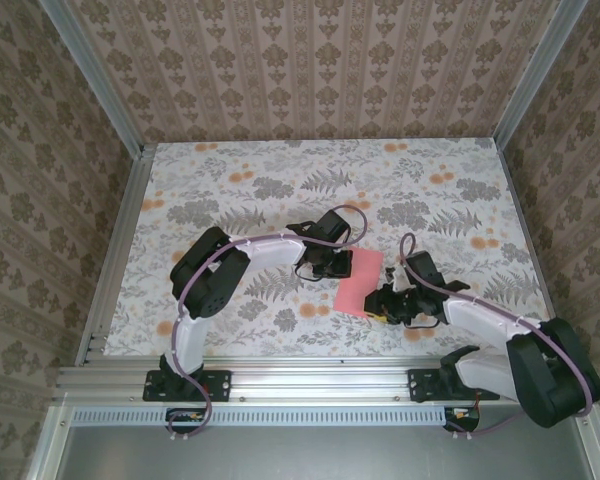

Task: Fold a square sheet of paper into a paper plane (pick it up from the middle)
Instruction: Fold the square sheet of paper in half at the center of the table.

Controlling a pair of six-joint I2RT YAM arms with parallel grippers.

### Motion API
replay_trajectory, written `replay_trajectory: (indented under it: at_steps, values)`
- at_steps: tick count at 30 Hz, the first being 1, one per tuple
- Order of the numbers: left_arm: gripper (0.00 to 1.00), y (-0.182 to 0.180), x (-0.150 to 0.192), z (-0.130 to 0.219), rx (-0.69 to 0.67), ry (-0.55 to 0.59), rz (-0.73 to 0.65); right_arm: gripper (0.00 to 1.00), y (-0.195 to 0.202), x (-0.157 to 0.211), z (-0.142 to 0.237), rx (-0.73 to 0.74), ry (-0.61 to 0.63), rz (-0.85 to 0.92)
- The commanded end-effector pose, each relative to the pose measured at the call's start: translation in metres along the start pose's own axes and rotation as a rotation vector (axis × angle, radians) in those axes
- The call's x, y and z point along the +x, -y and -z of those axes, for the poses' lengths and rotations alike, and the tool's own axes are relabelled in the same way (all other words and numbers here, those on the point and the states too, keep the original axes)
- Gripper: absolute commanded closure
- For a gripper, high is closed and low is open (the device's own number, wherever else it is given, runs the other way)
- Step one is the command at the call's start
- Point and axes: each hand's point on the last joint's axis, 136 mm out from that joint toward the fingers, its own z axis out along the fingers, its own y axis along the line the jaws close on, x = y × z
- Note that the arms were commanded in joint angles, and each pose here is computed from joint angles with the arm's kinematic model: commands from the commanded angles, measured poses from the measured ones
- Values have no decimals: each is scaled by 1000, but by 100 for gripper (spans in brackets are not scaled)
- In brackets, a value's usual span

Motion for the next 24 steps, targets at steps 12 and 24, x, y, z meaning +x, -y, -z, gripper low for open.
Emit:
replay_trajectory:
  at_steps: [12, 24]
  values:
    - [100, -42, 52, -15, -149, -163, 19, 70, -16, -20, 25, 101, 67, 71]
    - [100, -39, 51, -15, -146, -166, 13, 71, -21, -148, 20, -22, 182, -27]
